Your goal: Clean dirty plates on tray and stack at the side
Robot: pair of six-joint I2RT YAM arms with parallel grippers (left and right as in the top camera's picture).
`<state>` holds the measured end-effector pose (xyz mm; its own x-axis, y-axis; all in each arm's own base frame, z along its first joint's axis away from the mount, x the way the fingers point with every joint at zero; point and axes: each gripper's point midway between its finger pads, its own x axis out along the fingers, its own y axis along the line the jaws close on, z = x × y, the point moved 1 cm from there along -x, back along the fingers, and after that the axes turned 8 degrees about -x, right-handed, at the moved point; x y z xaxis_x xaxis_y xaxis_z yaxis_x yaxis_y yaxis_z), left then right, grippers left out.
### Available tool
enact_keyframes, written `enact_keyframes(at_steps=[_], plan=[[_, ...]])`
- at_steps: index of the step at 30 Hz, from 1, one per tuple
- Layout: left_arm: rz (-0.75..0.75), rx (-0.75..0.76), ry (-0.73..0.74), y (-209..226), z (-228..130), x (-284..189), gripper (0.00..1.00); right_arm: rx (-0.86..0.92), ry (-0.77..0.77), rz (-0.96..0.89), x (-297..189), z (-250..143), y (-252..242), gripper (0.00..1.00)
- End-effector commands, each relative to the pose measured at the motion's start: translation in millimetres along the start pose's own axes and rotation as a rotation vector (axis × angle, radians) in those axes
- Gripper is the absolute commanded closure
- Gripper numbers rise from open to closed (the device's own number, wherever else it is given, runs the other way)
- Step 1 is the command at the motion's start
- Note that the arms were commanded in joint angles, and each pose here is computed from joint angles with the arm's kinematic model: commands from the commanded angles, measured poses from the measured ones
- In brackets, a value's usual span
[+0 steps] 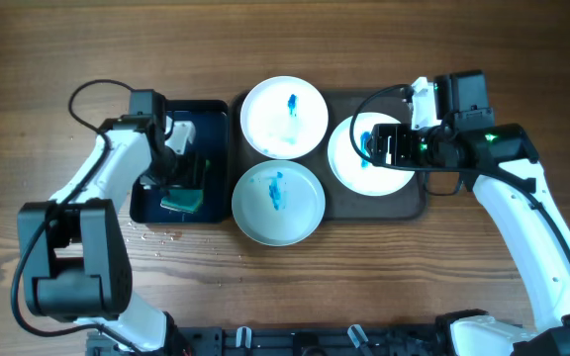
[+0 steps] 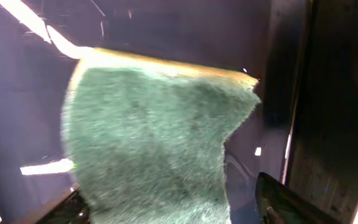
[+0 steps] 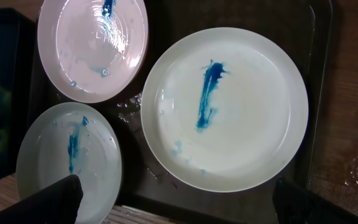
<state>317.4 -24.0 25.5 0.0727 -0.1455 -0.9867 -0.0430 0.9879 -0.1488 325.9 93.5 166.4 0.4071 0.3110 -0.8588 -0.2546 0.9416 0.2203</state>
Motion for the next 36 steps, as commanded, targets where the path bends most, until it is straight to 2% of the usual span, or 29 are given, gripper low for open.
enact_keyframes(at_steps=[1, 6, 16, 18, 20, 22, 25, 26, 27, 29, 30, 32, 36], plan=[[0.028, 0.035, 0.046, 3, -19, 17, 0.23, 0.010, -0.010, -0.007, -1, 6, -1, 0.01], [0.074, 0.024, 0.044, 12, -22, 22, 0.33, 0.010, -0.010, -0.007, -1, 6, -1, 0.01], [0.029, -0.095, -0.026, 3, -1, 15, 0.66, 0.009, -0.010, 0.008, -1, 6, 1, 0.00], [0.011, -0.095, -0.027, 0, 0, 14, 0.80, 0.009, -0.009, 0.008, -1, 6, 1, 0.01], [0.009, -0.095, -0.026, 0, 0, 14, 0.96, 0.010, -0.010, 0.008, -1, 6, 1, 0.09], [0.008, -0.095, -0.027, 0, 0, 13, 0.96, 0.010, -0.010, 0.008, -1, 6, 1, 0.15], [0.007, -0.099, -0.035, -1, 4, 9, 0.96, 0.010, -0.010, 0.008, -1, 6, 1, 0.29], [0.005, -0.122, -0.046, -3, 9, 2, 0.96, 0.010, -0.010, 0.008, -1, 6, 1, 0.43], [0.000, -0.125, -0.058, -4, 14, -4, 0.96, 0.010, -0.009, 0.008, -1, 6, 1, 0.50], [-0.009, -0.142, -0.086, -8, 24, -21, 0.96, 0.010, -0.009, 0.008, -1, 6, 1, 0.71], [-0.015, -0.141, -0.099, -11, 28, -30, 0.96, 0.014, -0.009, 0.008, -1, 5, 1, 0.75], [-0.044, -0.135, -0.127, -19, 38, -52, 0.96, 0.063, -0.004, -0.031, -1, 4, -5, 0.73], [-0.123, -0.140, -0.179, -37, 52, -91, 0.96, 0.118, 0.032, -0.132, 2, -4, -22, 0.56]])
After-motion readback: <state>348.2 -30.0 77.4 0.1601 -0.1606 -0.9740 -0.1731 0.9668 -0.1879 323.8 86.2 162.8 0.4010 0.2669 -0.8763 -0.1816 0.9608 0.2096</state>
